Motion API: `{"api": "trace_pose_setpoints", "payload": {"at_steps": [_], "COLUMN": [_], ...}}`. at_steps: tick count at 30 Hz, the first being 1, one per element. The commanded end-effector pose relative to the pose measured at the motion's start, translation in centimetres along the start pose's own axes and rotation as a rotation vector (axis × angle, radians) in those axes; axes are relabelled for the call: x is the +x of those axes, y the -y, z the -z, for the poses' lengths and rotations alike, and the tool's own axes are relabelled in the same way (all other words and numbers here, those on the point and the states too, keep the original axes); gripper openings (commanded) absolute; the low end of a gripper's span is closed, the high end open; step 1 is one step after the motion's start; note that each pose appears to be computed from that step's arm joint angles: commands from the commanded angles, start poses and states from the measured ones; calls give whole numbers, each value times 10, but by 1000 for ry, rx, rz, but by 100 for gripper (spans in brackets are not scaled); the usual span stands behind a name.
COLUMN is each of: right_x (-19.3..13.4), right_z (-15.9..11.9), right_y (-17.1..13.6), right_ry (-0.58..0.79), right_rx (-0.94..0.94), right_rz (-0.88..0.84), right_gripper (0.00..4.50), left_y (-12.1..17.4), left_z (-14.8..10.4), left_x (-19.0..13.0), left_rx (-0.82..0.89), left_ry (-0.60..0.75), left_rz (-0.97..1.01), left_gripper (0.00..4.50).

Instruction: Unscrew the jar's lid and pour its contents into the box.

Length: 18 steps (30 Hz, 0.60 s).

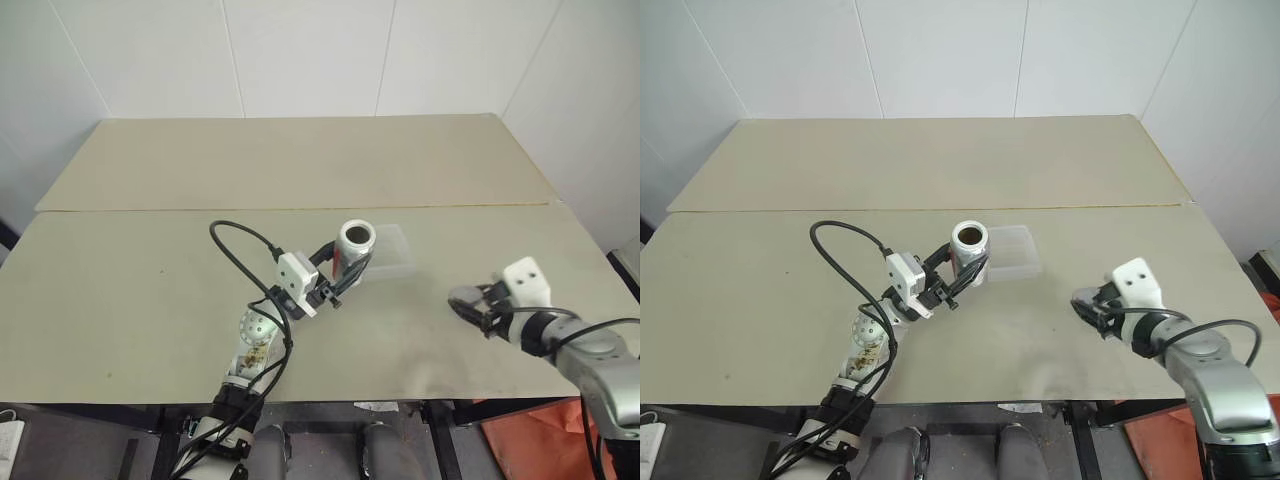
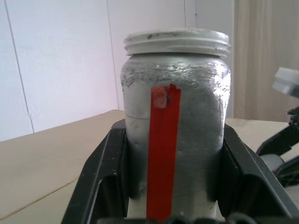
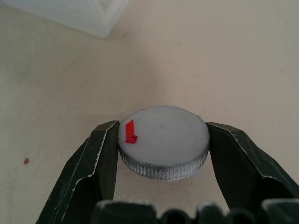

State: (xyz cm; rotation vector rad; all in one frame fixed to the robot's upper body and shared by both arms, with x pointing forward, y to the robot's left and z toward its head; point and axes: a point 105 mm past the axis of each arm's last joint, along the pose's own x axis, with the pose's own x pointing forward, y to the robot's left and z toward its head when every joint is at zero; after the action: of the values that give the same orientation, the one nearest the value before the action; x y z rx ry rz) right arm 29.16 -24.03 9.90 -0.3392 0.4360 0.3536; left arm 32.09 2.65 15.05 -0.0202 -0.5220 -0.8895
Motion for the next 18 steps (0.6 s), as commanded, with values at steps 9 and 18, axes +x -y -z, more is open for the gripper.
{"api": "trace_pose_setpoints", "payload": {"at_steps": [9,18], "right_x": [-20,-52], "right_z": [-24,-94], "right_y": [-6,-12], "right_ry": [3,322], "right_rx": [-37,-117], "right_rz": [-117,-172], "right_gripper": [447,447], "left_y": [-22,-66], "left_z": [-1,-6], "left_x": [-2,14], "left_rx": [141,282], "left_ry": [-52,-129], "left_rz": [-39,-3], "left_gripper": [195,195]}}
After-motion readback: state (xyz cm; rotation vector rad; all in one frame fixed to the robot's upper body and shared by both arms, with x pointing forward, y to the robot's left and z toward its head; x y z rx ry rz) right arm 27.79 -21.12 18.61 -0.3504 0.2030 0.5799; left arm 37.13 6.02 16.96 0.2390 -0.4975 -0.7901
